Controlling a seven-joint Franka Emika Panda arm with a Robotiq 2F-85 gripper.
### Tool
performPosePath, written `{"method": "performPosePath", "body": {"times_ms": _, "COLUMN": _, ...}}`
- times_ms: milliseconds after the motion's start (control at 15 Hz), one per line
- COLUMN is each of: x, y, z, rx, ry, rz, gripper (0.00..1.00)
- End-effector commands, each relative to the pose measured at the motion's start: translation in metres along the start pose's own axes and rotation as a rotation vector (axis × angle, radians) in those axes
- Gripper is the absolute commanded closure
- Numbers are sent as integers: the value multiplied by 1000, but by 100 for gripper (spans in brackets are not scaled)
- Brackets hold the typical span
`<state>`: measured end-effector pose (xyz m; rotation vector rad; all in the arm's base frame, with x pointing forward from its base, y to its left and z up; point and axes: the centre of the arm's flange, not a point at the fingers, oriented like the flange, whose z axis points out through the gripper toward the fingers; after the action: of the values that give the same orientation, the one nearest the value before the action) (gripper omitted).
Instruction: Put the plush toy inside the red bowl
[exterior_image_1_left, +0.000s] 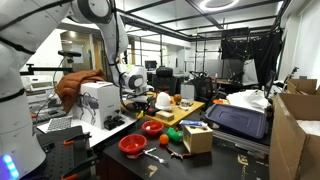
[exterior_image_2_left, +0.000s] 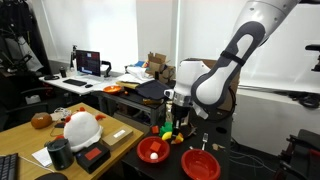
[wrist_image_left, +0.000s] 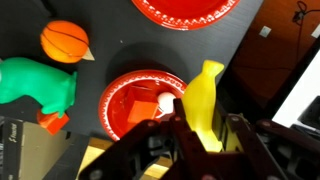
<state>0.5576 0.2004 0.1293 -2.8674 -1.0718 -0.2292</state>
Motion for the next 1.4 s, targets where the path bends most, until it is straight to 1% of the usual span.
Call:
{"method": "performPosePath", "body": {"times_ms": 0, "x": -22, "y": 6, "z": -11, "rx": -92, "ry": -52, "rz": 47, "gripper": 92}}
{"method": "performPosePath", "body": {"times_ms": 267, "x": -40, "y": 24, "z": -5, "rx": -129, "ry": -114, "rz": 103, "gripper": 92}}
{"method": "performPosePath", "body": {"times_ms": 533, "x": -58, "y": 32, "z": 2, "rx": -127, "ry": -177, "rz": 144, "gripper": 92}}
{"method": "performPosePath", "body": {"times_ms": 1067, "x": -91, "y": 39, "z": 17, "rx": -103, "ry": -314, "rz": 192, "gripper": 92}}
{"method": "performPosePath", "body": {"times_ms": 1333, "x": -112, "y": 34, "z": 28, "rx": -66, "ry": -387, "rz": 213, "gripper": 92}}
